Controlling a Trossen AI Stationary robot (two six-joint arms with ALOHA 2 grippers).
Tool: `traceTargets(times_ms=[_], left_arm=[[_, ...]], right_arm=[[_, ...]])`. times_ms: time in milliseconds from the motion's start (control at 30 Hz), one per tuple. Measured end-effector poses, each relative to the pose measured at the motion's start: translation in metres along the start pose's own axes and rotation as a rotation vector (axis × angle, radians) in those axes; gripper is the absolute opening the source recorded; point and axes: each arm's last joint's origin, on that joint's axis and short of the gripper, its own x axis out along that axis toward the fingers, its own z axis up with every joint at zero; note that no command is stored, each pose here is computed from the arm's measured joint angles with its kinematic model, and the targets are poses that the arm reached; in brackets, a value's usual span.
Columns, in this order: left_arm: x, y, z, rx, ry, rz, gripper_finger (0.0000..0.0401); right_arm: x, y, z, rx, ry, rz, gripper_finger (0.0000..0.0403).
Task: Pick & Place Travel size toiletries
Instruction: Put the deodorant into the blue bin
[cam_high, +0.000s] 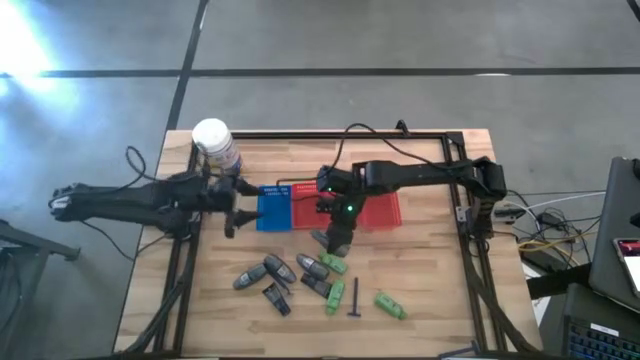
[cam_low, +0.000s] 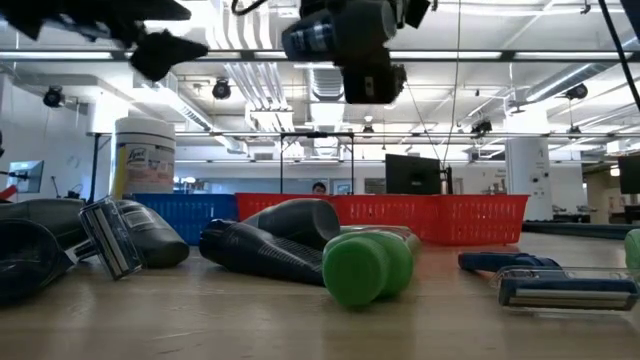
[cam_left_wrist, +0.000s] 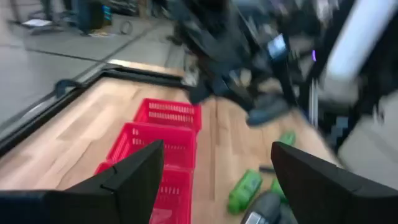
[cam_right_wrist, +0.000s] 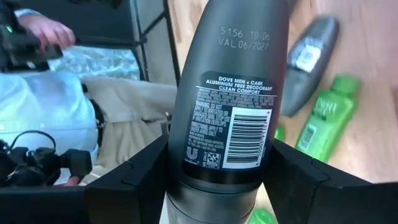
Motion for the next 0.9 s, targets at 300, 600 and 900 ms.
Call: traceTargets(times_ms=[300, 600, 900], left_arm=[[0.039, -0.027, 0.018, 0.779, 0.063, -0.158, 0.0300], [0.069, -0.035, 0.041, 0.815, 0.063, -0.122, 0.0300], [0.098, -0.041, 0.047, 0.798, 0.066, -0.223, 0.0299]], right_arm=[[-0.028, 0.008, 0.015, -0.010, -0.087, 0.028, 0.0209], [-0.030, 0.007, 0.015, -0.015, -0.069, 0.057, 0.0209], [-0.029, 0.007, 0.015, -0.043, -0.064, 0.057, 0.0209]])
